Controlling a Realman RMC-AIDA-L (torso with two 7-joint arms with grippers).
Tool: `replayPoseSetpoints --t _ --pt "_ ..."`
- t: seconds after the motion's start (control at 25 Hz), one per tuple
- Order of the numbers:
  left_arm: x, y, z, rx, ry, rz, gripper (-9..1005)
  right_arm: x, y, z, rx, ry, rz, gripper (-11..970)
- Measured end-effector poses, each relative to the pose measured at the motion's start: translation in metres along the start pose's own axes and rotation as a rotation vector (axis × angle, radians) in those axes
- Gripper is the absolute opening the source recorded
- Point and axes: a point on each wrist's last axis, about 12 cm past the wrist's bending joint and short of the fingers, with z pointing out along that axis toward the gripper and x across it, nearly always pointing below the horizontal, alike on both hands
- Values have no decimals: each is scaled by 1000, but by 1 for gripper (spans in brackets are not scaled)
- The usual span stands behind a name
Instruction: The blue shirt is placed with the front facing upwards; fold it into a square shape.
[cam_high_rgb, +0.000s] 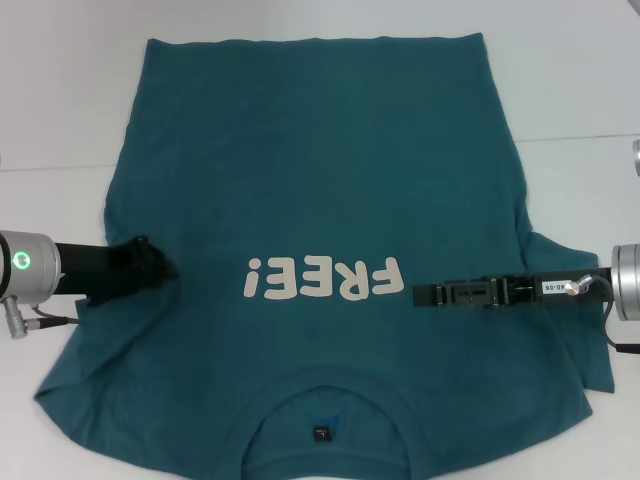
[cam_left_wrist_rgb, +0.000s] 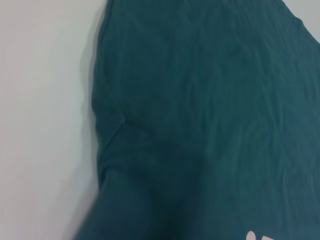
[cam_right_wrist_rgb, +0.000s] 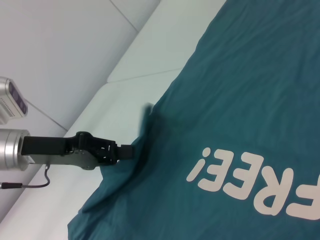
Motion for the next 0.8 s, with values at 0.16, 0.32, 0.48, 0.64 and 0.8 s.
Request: replayPoseSetpoints --t 0.16,0.32,0.48,0.64,0.8 --pt "5 -3 2 15 19 2 112 0 0 0 2 0 2 889" --pt "8 -13 3 45 31 26 250 0 -1 0 3 -1 3 888" --pt "13 -24 -3 147 53 75 424 0 -1 0 3 -2 3 887" --pt "10 -6 -20 136 -11 39 567 0 -1 0 3 -1 3 886" --pt "7 17 -36 123 -73 -25 565 1 -1 -1 5 0 5 885"
